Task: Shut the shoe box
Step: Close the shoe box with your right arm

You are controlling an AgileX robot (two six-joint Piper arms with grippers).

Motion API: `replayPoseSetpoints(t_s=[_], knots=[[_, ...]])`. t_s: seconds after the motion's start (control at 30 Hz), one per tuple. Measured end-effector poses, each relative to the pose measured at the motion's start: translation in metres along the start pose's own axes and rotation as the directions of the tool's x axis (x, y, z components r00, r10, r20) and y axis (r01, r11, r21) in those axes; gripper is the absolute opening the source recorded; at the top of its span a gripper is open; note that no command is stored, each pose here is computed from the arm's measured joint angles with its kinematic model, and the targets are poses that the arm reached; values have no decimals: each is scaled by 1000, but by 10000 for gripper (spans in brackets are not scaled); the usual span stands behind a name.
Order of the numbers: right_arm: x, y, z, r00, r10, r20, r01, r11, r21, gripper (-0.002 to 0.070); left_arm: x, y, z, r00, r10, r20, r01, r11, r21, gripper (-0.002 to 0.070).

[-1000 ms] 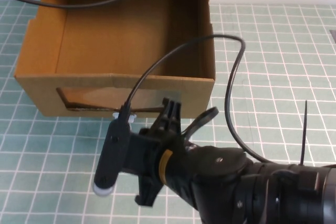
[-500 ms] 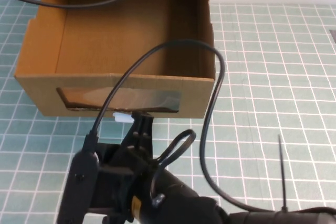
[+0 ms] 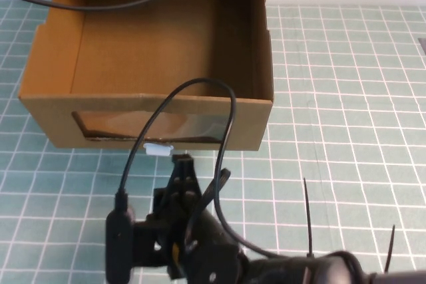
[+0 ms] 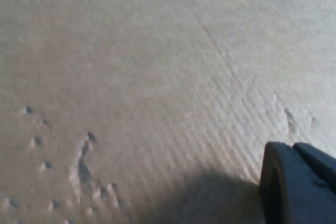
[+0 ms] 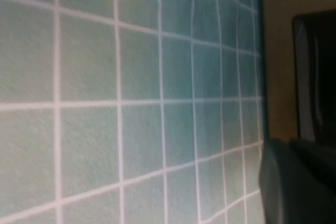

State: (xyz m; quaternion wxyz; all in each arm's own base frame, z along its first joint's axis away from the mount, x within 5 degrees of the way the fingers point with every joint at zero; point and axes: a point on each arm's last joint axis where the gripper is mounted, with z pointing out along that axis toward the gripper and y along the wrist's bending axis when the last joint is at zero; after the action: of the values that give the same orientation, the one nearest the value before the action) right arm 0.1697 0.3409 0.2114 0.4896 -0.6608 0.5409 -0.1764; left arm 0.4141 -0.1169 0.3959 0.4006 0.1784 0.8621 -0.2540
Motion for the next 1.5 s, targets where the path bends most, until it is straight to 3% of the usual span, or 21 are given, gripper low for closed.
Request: replayPoseSetpoints(t_s=[0.83, 1.5], knots=[[1, -76, 47, 985, 172, 1, -170, 974, 147, -14, 0, 0, 0, 1000, -2, 0, 2, 1000, 3, -5], [49, -132, 120, 961, 271, 59, -276, 952, 134, -14, -1, -1, 0, 1000, -6, 14, 6, 1000, 13, -5]])
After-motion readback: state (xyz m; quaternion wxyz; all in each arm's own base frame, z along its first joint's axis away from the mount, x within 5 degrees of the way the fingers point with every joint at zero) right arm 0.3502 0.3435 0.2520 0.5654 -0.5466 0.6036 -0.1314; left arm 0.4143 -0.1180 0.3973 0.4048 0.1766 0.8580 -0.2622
